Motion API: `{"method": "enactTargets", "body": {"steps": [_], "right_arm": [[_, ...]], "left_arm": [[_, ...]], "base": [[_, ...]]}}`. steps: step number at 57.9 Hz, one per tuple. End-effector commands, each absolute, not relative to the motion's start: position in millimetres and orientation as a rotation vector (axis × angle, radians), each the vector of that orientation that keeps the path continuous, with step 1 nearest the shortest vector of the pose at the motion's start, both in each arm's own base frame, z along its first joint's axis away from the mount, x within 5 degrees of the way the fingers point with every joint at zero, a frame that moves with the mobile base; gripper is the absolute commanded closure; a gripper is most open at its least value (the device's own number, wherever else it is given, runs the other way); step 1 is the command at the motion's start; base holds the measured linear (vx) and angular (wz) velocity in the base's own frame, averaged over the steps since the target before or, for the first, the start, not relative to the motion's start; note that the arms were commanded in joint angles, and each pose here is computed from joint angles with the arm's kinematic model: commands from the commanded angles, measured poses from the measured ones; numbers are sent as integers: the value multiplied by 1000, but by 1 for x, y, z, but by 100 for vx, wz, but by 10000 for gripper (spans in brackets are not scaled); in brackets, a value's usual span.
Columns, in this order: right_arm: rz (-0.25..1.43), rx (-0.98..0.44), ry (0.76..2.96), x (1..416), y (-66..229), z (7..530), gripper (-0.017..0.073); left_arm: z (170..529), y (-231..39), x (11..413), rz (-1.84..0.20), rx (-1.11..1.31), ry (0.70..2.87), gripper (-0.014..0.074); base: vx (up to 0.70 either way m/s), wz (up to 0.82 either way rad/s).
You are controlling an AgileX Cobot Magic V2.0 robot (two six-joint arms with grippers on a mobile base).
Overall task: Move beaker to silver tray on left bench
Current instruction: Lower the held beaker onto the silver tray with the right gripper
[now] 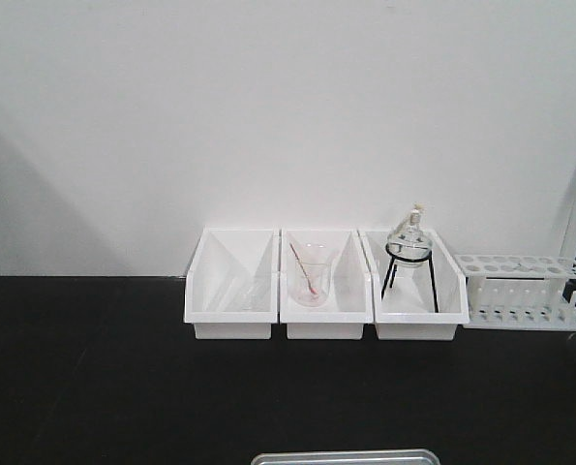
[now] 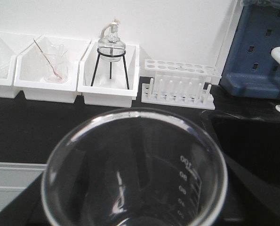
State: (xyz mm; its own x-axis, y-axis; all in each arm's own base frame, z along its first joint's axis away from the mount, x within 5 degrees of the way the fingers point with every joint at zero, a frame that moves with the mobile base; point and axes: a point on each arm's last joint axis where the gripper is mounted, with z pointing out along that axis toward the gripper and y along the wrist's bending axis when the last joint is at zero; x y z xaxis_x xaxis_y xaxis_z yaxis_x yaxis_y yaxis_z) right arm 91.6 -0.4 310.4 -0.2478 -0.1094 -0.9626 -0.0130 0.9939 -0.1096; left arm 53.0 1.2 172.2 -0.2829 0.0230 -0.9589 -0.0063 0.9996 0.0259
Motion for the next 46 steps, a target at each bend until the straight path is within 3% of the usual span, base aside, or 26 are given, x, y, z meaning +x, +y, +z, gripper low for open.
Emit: {"method": "enactTargets", "body": {"steps": [1, 19, 29, 46], "right_arm": [[-94, -136, 1730, 93, 2, 325, 562], [-85, -135, 1724, 93, 3, 325, 563], [-8, -212, 1609, 100, 14, 335, 563], [355, -422, 1623, 193, 74, 297, 563]], "left_arm": [[171, 1, 54, 20, 12, 1792, 592], [171, 1, 54, 20, 12, 1792, 592], [171, 1, 54, 20, 12, 1792, 592], [171, 1, 54, 20, 12, 1792, 592]], "base": [[2, -1], [0, 0], [0, 0], [0, 0]]}}
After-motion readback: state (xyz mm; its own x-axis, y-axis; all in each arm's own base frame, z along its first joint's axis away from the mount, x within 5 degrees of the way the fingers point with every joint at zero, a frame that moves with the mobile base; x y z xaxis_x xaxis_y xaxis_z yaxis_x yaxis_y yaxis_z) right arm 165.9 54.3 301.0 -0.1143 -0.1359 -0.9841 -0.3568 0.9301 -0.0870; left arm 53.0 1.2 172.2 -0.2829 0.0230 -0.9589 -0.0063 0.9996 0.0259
